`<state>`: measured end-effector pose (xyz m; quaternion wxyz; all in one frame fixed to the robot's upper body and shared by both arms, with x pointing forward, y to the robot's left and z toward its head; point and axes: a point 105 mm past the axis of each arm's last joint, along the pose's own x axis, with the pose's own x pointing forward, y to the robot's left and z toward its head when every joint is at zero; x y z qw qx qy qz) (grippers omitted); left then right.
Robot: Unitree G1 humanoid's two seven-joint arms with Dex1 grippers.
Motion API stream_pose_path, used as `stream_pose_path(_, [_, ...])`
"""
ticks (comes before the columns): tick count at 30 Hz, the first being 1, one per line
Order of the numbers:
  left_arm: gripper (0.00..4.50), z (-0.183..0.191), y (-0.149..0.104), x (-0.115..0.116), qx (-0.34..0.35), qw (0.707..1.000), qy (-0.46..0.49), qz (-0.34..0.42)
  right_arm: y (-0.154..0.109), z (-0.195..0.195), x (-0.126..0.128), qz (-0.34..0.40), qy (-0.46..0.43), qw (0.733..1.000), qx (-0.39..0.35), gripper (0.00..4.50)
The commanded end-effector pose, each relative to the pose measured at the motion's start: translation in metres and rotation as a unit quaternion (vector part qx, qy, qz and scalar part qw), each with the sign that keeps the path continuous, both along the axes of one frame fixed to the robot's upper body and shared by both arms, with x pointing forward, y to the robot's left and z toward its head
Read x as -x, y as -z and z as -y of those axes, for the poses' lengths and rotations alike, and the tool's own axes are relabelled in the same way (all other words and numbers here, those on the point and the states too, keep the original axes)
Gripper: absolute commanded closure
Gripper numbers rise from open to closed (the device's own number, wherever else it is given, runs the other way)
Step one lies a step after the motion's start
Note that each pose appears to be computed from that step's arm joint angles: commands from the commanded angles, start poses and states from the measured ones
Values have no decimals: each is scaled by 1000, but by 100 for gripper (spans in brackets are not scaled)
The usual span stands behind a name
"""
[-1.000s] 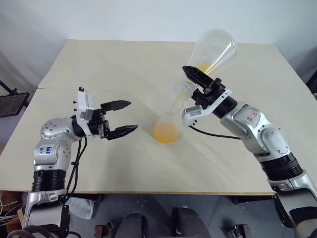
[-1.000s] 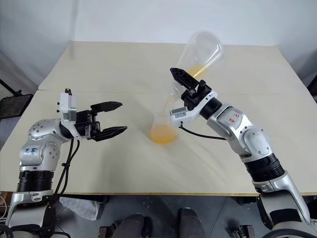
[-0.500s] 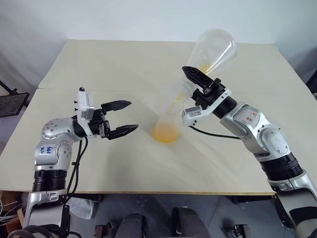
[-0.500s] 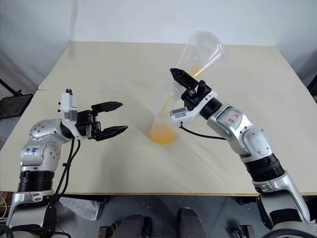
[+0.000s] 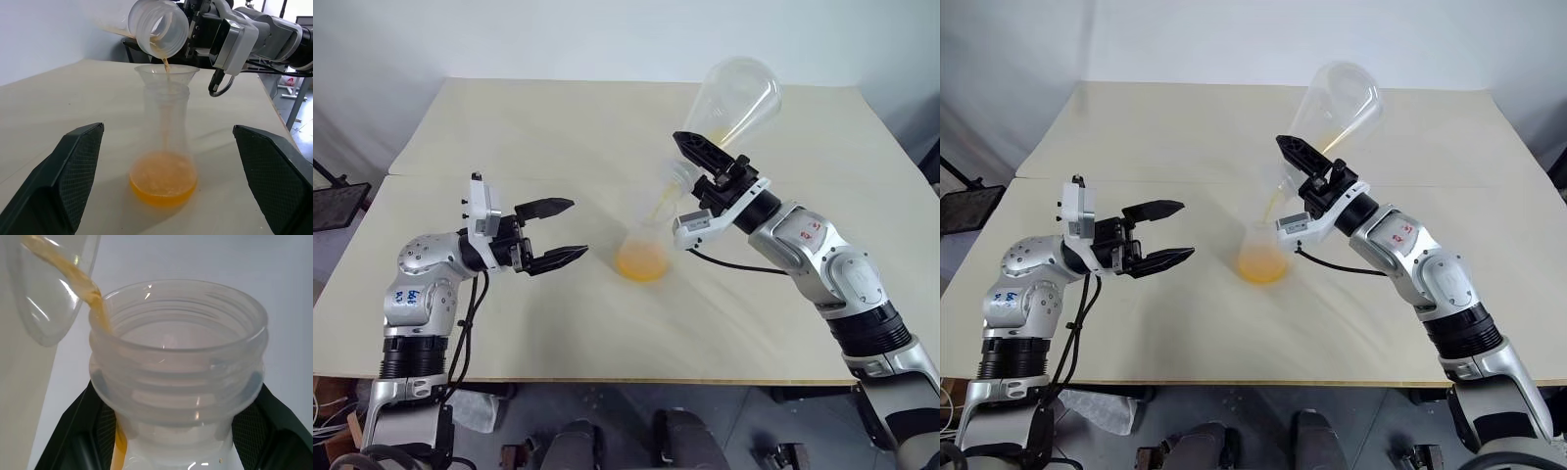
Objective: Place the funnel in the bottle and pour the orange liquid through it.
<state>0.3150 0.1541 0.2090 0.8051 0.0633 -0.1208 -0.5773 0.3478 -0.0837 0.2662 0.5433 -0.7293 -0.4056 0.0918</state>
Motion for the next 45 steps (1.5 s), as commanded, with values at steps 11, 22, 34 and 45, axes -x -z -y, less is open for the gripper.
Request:
stream_pose_path(11, [0, 6, -8, 5, 12, 1000, 15, 15, -19, 1, 6, 43, -10, 999, -6, 188])
stream_pose_path(22, [0, 6, -7, 5, 13, 1000, 17, 14, -20, 3, 6, 46, -7, 999, -5, 188])
stream_pose_path(34, [0, 7, -7, 5, 15, 1000, 17, 13, -22, 4, 6, 53, -7, 999, -9, 188])
stream_pose_path(45, [0, 7, -6, 6, 16, 1000, 17, 12, -20, 4, 6, 57, -8, 998, -3, 188])
